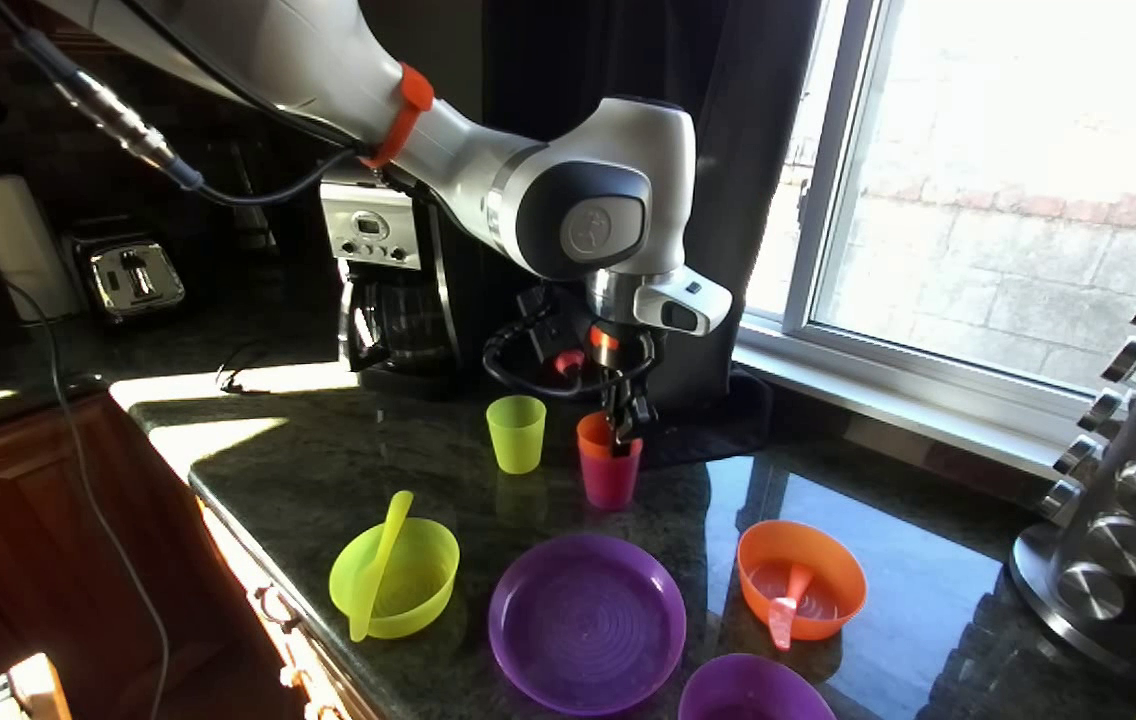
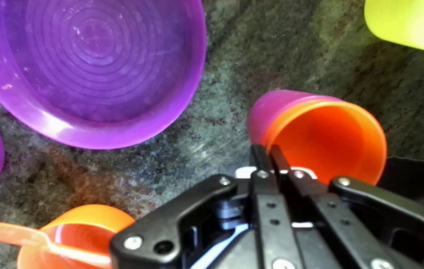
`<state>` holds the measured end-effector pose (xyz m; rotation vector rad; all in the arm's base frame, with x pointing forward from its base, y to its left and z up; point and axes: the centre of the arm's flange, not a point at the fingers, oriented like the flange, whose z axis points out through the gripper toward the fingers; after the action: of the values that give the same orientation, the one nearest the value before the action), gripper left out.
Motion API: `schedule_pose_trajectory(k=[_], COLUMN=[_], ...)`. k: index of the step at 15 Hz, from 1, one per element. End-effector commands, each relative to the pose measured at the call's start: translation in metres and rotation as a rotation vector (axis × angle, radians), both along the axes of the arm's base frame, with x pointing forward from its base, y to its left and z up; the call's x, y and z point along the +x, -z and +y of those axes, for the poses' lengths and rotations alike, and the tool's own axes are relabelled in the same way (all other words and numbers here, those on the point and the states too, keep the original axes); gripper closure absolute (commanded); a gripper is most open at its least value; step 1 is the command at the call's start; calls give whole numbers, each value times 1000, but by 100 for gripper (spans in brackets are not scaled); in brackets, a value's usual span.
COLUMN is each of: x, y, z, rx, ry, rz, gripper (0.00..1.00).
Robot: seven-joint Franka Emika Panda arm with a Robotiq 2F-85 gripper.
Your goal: Unstack the cups.
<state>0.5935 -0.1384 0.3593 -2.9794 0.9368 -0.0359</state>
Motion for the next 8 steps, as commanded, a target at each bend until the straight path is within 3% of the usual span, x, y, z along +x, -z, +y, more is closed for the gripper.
schedule_pose_trajectory(k=[1,8], x=[-6,-5], y=[-2,0], z=[2,1], rx=[-6,-7], ry=[9,9], rz=[9,15], gripper=[99,99])
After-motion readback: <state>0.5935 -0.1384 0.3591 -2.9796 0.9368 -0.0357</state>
